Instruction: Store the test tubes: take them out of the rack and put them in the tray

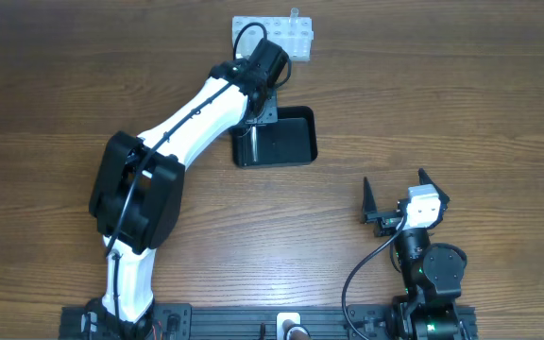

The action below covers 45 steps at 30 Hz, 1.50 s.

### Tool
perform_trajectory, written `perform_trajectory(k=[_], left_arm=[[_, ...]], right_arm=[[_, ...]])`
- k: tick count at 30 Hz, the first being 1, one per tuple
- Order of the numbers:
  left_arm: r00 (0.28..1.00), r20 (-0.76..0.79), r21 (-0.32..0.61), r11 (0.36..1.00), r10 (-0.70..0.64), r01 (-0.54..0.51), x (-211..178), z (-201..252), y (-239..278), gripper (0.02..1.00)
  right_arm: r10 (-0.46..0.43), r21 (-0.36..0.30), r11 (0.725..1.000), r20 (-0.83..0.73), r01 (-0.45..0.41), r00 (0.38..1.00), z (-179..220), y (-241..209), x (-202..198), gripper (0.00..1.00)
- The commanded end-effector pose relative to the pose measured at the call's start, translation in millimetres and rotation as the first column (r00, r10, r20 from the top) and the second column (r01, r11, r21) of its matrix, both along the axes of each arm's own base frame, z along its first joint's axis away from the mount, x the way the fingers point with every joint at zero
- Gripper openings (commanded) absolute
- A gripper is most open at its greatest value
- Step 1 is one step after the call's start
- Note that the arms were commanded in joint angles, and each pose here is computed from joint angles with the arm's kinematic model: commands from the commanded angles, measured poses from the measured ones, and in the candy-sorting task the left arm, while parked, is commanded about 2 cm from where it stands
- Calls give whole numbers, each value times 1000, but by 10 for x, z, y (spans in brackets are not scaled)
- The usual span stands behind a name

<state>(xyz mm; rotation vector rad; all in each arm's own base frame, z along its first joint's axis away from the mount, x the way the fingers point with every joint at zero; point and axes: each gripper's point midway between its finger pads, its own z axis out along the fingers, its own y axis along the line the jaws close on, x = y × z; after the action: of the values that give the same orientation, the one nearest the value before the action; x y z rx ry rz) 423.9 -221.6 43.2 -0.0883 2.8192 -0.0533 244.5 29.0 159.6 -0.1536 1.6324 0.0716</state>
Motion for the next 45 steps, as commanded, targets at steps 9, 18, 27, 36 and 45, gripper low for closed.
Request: perform_trajectory(k=[9,18,27,36,45], left_arm=[[1000,-22,-6,1000,12,-12,37,-210,-19,106],[1000,-23,-5,1000,12,-12,36,-215,-19,154],[1000,-23,-5,1000,12,-12,36,-215,-19,259],[998,57,-10,1000,3,-3,93,53,-94,733],[933,353,-34,997,71,-63,258,1264,73,998]], right_arm=[[7,3,1000,0,-7,1000,-13,9,-3,991],[7,3,1000,0,-7,1000,-13,9,-3,991],[7,3,1000,0,-7,1000,-13,9,-3,993],[7,3,1000,0,-7,1000,-13,9,-3,991],[7,3,1000,0,-7,1000,-13,9,-3,991]])
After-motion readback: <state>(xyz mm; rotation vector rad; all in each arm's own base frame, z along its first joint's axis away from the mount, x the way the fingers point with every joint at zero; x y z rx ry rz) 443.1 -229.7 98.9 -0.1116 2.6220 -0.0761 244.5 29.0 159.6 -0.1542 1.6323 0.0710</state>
